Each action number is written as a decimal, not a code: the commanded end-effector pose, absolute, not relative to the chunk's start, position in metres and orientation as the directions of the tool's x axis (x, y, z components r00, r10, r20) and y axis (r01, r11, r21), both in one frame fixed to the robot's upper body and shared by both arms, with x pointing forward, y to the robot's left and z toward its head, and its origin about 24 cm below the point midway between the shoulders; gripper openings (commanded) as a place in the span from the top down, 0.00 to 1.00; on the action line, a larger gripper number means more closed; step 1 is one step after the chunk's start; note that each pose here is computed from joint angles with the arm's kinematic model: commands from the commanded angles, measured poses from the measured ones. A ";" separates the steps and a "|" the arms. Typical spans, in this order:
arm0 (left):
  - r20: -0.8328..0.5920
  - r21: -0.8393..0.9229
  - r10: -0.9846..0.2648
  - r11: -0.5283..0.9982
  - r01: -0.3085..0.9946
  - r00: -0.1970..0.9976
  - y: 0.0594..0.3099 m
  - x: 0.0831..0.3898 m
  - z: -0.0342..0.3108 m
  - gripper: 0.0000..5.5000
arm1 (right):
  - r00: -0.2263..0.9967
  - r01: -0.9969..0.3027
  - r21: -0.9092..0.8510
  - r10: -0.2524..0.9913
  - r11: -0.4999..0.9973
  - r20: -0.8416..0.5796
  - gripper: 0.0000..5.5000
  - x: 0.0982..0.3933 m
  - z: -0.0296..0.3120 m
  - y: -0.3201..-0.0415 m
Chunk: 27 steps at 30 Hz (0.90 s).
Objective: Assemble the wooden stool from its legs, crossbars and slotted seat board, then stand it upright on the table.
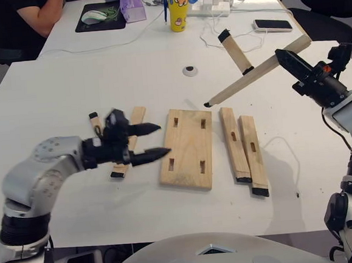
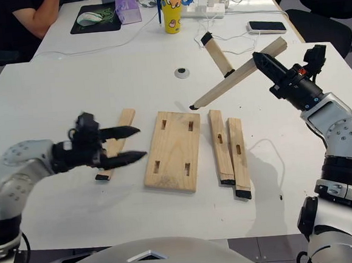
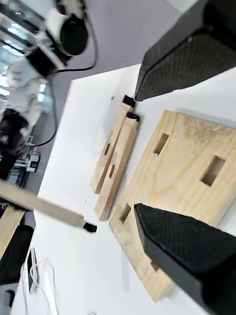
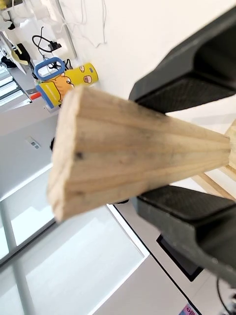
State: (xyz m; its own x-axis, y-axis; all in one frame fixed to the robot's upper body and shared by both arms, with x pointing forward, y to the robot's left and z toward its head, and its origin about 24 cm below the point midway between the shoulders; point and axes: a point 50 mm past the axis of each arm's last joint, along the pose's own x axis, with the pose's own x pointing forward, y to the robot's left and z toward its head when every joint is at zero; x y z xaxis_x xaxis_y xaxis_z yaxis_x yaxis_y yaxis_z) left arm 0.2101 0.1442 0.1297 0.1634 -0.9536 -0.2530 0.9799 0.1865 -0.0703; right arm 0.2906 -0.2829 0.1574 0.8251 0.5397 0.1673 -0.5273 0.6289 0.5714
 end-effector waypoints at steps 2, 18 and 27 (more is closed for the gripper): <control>-0.393 0.215 -0.917 -0.171 0.962 -0.075 0.109 0.194 0.099 0.30 | 0.829 -0.533 0.561 0.523 0.633 0.198 0.63 0.309 0.165 -0.279; -0.552 0.334 -0.833 -0.250 0.909 -0.027 0.062 0.224 0.044 0.30 | 0.793 -0.568 0.590 0.574 0.573 0.206 0.63 0.311 0.153 -0.254; -0.582 0.316 -0.781 0.040 0.948 0.226 0.069 0.255 0.042 0.30 | 0.756 -0.624 0.562 0.602 0.543 0.257 0.63 0.305 0.158 -0.245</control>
State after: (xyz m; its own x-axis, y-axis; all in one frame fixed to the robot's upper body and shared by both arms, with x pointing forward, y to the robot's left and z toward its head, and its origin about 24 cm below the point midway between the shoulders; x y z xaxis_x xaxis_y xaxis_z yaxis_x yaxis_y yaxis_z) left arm 0.2486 0.0608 0.0473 0.1890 -0.8137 -0.5497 0.9398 -0.0124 0.3415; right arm 0.3087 -0.2475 0.1521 0.7834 0.5834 0.2141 -0.5812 0.5656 0.5851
